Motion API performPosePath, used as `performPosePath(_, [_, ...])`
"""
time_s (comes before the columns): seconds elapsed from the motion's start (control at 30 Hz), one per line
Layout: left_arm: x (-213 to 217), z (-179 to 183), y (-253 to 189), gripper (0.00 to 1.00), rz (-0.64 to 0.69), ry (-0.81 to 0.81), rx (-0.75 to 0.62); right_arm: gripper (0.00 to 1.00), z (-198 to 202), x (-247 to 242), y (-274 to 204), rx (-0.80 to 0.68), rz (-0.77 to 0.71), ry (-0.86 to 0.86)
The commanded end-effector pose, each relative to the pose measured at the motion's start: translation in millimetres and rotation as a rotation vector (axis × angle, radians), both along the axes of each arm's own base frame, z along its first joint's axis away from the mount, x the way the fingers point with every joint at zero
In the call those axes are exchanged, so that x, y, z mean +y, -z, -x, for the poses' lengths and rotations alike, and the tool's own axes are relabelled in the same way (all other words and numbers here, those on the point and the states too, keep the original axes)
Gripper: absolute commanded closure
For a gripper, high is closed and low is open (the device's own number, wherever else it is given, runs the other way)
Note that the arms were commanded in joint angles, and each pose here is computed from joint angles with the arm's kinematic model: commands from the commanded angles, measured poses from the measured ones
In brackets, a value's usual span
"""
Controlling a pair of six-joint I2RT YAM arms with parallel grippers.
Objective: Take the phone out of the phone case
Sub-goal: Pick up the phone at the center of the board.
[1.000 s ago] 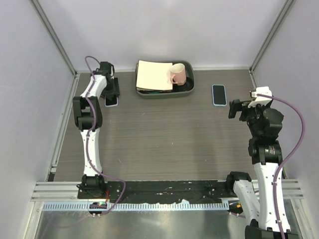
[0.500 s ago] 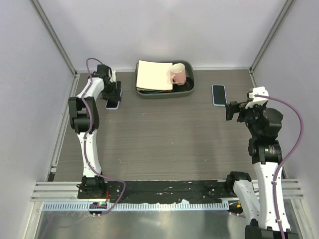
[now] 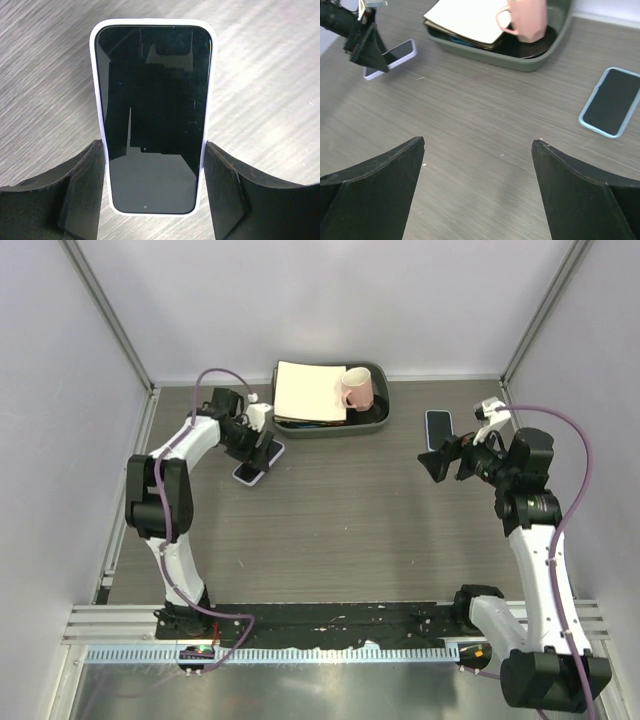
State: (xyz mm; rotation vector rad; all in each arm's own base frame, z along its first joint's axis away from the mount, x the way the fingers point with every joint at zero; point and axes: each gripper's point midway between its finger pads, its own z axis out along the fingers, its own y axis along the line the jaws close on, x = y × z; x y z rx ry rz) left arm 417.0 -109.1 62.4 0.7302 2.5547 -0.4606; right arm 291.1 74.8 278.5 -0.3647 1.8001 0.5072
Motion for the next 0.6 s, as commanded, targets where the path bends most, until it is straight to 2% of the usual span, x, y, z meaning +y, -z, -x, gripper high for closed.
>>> performPosePath(0.0, [-41.6,-0.9,-69.2,1.0,0.035,0.19,-0.26,0.07,1.5,31.0,-21.5,0.061,-0.108,-0.139])
performPosePath(0.13, [-67.5,26.0,-106.3,1.0,0.056,0.281,-0.355,0.07,-6.6,47.7,-29.1,0.122,-0.132,-0.184])
performPosePath(0.37, [-118.4,88.6,-145.0,1.0,0.085,0.518,-0.495,0.08,-16.6,83.0,-30.2,0.211,-0.184,-0.273])
performPosePath(0.57, [-151.3,136.9,-159.5,1.0,0.101,0.659,-0.529,0.08,-15.4,120.0,-18.6,0.286,-0.212,-0.368])
